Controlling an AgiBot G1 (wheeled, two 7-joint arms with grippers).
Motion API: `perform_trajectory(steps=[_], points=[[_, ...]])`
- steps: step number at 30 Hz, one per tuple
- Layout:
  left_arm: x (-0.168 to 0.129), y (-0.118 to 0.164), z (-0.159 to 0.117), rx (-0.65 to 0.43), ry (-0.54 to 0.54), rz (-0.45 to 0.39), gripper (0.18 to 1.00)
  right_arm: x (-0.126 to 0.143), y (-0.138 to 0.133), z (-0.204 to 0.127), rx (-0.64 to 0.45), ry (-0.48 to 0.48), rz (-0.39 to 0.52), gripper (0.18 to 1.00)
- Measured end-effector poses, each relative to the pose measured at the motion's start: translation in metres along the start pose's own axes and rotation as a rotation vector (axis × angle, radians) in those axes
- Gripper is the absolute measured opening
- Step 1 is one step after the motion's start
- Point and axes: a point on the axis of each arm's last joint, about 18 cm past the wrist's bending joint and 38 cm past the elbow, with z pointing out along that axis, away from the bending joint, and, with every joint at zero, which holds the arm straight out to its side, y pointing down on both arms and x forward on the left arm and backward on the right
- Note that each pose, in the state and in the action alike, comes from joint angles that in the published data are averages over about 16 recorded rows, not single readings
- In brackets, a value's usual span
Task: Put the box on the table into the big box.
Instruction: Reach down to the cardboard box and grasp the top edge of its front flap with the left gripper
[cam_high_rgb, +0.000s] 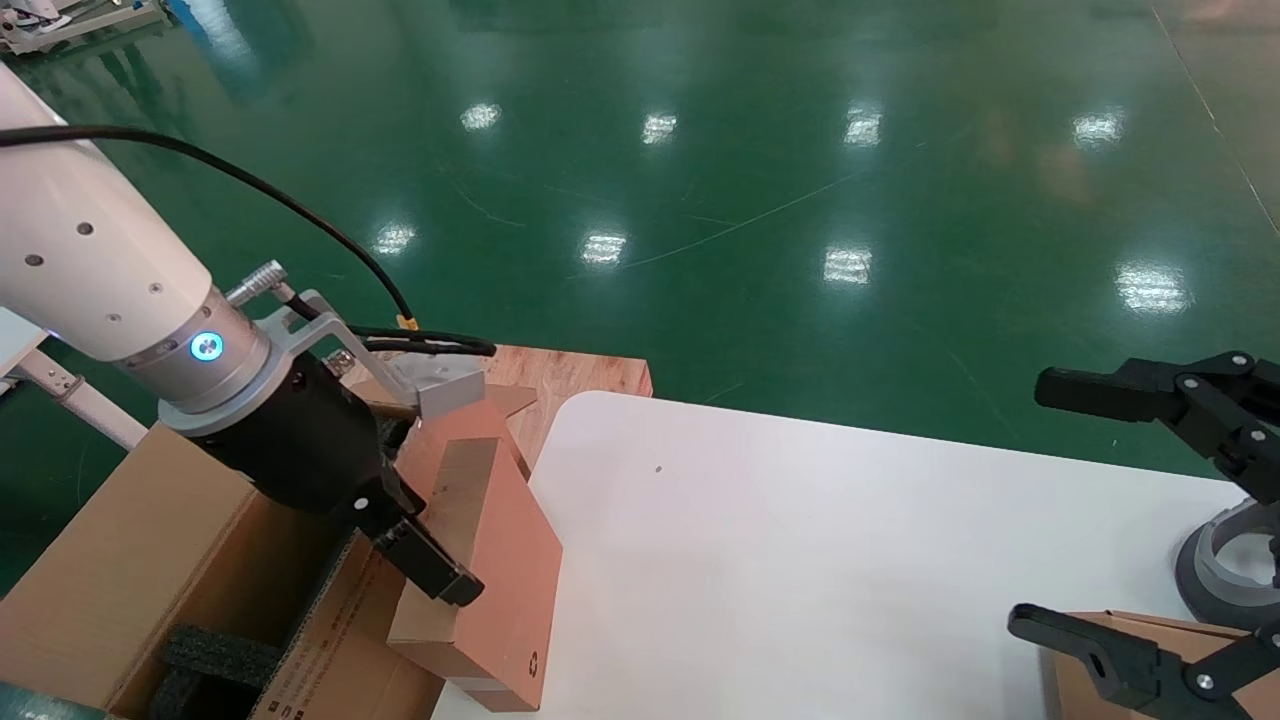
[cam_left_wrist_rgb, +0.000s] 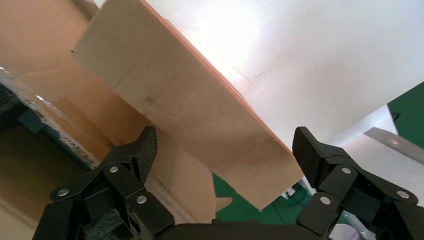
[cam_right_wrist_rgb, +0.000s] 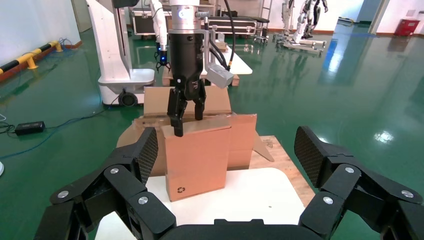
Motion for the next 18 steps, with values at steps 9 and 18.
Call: perform_trajectory(steps=[9, 18], points=[[-0.003, 0.004, 0.01, 0.001, 0.021, -0.029, 0.998, 0.0, 0.0, 0.0, 0.0, 0.0, 0.0, 1.001], [-0.01, 0.005, 0.018, -0.001, 0.002, -0.047, 0.998, 0.0, 0.0, 0.0, 0.0, 0.0, 0.0, 1.001]])
